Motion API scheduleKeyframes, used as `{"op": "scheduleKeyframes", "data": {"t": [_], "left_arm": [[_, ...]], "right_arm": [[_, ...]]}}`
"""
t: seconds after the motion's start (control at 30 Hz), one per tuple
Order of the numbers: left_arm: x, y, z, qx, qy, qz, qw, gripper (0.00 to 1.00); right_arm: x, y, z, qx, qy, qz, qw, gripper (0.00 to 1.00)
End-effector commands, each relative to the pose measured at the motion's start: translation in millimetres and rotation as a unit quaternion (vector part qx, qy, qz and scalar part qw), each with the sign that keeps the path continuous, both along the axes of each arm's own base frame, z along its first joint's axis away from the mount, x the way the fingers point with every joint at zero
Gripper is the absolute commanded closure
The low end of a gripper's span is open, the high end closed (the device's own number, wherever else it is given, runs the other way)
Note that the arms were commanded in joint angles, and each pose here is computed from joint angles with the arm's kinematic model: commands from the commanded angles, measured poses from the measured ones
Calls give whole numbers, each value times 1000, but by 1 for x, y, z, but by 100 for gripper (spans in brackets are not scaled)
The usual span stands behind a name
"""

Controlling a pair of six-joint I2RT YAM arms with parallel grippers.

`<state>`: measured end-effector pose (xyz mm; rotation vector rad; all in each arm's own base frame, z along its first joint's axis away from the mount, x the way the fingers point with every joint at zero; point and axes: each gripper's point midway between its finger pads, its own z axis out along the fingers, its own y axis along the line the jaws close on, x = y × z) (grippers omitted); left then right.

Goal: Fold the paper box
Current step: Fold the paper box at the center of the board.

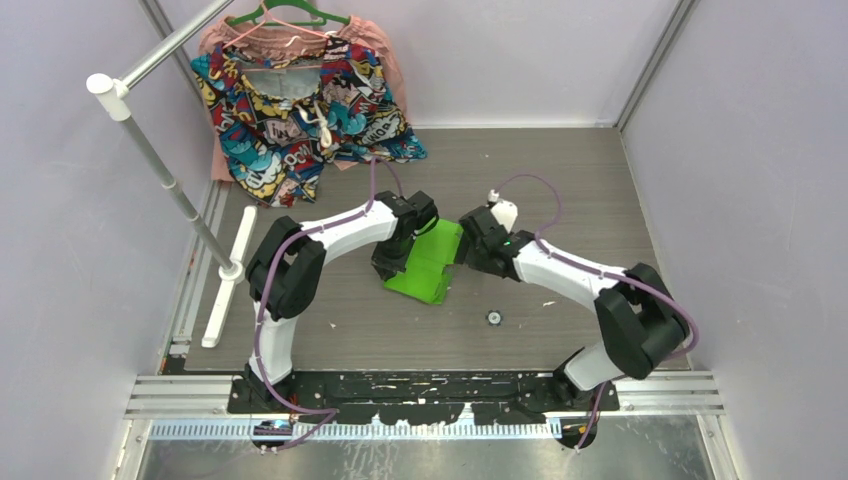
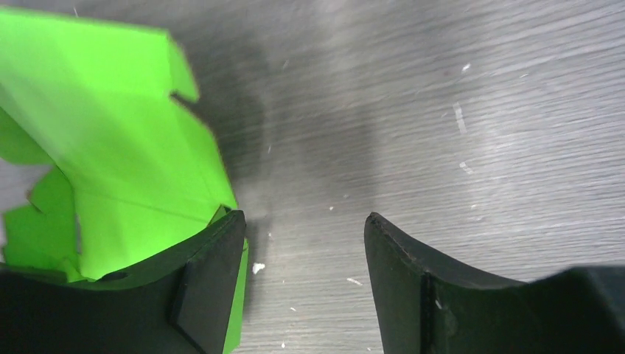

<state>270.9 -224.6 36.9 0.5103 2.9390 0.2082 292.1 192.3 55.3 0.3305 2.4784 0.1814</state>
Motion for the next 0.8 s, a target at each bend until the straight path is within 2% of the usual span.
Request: {"op": "scheduleKeyframes", "data": {"t": [0.0,0.17,0.37,0.53,0.77], "left_arm": [[7,-2,2,-8,-26,-2,1000,100],[11,-2,3,-12,-39,-2,999,100],[16,-1,9,-15,-57,-6,998,100],[20,1,13,-11,-70,-18,997,100],[23,-2,16,-23,-81,-32,996,100]], "right_arm": [[28,-10,41,71,-65,-26,995,35],[29,1,42,103,-51,2,993,36],[27,4,31,119,-43,-9,992,36],[44,-21,39,86,-47,-46,994,34],[79,-52,49,104,-49,-101,988,34]]}}
